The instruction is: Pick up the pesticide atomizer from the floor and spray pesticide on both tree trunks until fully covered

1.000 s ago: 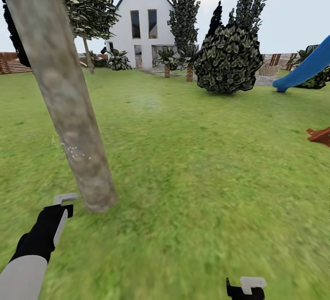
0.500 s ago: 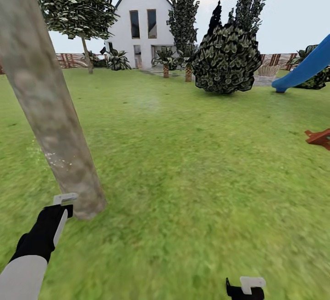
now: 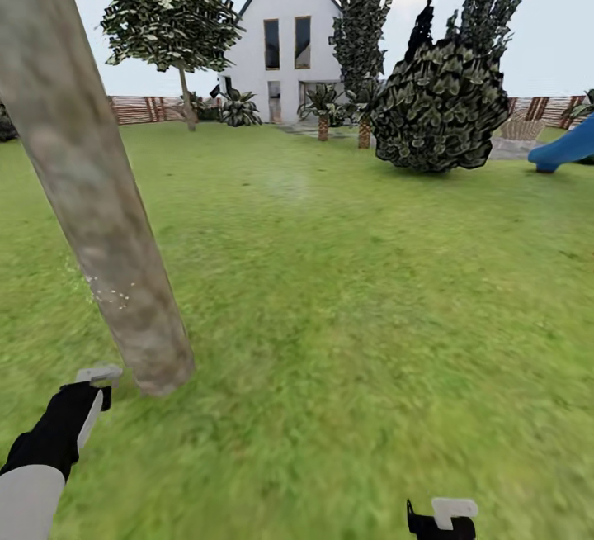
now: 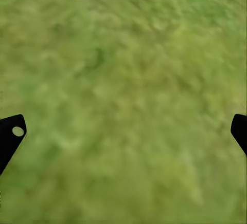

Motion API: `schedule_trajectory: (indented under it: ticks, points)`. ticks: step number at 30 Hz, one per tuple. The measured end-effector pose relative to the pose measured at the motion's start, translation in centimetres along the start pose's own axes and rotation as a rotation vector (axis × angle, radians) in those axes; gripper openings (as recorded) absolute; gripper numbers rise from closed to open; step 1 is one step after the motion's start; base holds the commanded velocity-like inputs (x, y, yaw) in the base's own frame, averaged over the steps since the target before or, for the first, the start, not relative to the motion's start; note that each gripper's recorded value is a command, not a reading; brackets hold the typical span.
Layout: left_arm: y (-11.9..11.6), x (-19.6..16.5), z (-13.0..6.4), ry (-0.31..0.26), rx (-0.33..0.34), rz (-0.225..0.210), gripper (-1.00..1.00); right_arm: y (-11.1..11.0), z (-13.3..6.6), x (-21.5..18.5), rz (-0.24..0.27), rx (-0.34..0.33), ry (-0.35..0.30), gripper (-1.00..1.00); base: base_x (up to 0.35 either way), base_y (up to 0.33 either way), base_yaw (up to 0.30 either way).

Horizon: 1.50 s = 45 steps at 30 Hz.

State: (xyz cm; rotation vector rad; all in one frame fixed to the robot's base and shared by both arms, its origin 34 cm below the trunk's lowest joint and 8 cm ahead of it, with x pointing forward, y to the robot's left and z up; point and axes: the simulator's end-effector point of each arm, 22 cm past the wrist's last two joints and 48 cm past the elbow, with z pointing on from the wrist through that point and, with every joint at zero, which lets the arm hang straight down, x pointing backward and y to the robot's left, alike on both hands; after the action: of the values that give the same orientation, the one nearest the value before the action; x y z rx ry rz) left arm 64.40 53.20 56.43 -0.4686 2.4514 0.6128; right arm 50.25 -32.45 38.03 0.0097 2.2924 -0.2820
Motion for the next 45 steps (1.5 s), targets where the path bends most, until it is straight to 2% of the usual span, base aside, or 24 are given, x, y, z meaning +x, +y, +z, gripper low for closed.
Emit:
schedule_trajectory:
  ticks: [2,5,10,12,16,36,45]
  points:
    - [1.6,1.2,0.7,0.033,-0.014,-0.045,-1.0,0.0,0.0,0.0,0.0,0.0,0.0,1.0,0.306,0.015,0.271]
    - [1.7,0.7,0.9,0.001,-0.013,-0.068,-1.0,0.1,0.0,0.0,0.001,-0.001,0.0,1.0,0.324,0.125,0.259]
    - [0.9,1.5,1.3,0.001,-0.004,-0.063,-1.0,0.1,0.0,0.0,0.001,-0.001,0.001,1.0,0.182,0.086,0.163]
    - [-0.8,1.8,1.1,0.005,0.028,-0.066,-1.0,0.1,0.0,0.0,0.001,-0.001,0.001,1.0,0.009,-0.048,0.012]
    - [-2.7,2.2,0.7,0.01,0.056,-0.064,-1.0,0.1,0.0,0.0,0.001,-0.001,0.0,1.0,0.002,-0.226,0.002]
    - [-2.8,2.3,0.7,0.012,0.056,-0.063,-1.0,0.1,0.0,0.0,0.001,-0.002,0.0,1.0,0.063,-0.267,0.002]
    - [-3.7,2.1,0.4,0.006,0.071,-0.069,-1.0,0.2,0.0,0.0,0.002,-0.004,0.001,1.0,0.164,-0.156,0.224]
